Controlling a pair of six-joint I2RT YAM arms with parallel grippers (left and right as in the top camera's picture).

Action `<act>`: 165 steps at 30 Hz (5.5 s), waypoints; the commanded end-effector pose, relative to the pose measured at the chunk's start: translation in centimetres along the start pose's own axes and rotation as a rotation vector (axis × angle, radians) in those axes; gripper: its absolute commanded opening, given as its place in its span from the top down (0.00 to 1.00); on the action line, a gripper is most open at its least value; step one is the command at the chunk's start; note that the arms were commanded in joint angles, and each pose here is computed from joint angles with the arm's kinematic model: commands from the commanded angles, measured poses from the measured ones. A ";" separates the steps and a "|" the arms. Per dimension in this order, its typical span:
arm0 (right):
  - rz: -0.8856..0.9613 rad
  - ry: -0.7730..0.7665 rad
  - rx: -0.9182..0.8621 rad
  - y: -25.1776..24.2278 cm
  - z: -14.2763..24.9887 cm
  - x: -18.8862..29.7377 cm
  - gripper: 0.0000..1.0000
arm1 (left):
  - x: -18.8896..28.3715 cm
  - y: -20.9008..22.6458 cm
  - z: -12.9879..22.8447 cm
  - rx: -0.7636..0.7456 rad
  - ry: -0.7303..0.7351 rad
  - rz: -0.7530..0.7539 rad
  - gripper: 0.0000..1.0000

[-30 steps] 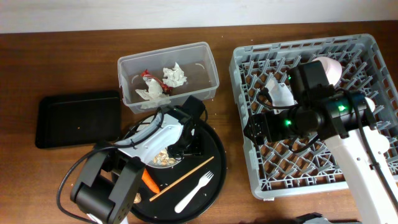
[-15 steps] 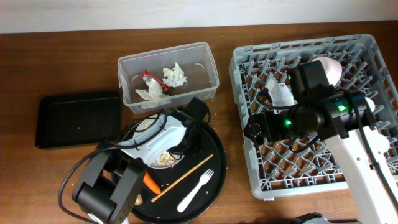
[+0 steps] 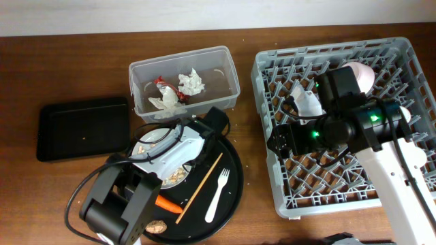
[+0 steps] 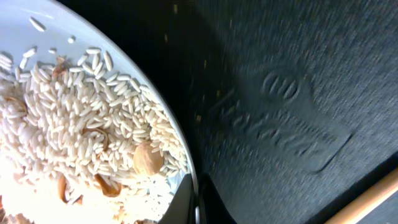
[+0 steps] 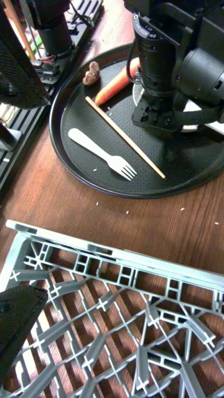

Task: Sort waste into correct bins and load items into the dishwasher rack
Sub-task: 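Grasp the rim of the rice plate with the left gripper, then lift the plate and tip the rice onto the black tray, then set the empty plate back on the round tray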

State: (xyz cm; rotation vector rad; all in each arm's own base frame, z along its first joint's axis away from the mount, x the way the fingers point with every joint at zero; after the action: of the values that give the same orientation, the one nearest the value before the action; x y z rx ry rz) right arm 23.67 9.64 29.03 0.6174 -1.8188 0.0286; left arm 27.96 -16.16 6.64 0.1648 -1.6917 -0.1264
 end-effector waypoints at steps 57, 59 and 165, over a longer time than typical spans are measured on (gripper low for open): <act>-0.020 0.038 -0.018 0.4 0.7 -0.1 0.11 | 7.8 23.8 -13.1 0.463 -0.386 0.644 1.00; -0.020 0.037 -0.018 0.4 0.7 -0.1 0.10 | 8.0 24.3 -12.9 0.475 -0.386 0.703 1.00; 0.138 0.047 -0.065 -2.5 1.0 0.4 0.09 | 21.4 23.9 -2.0 0.405 -0.199 0.054 0.01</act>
State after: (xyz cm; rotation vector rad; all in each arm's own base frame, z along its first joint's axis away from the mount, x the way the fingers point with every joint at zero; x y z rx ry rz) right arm 23.94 4.01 28.22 0.3042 -1.8052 0.0027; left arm 27.05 0.03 31.34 0.2527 -1.8950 0.1421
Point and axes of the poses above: each gripper's point midway between its finger pads, its own x axis back along the fingers, its own y axis along the line the jaws close on, z = x × y, the point moved 6 cm from there along x, back along the fingers, and after that the axes turned 9 degrees about x, right-handed, at the moved point
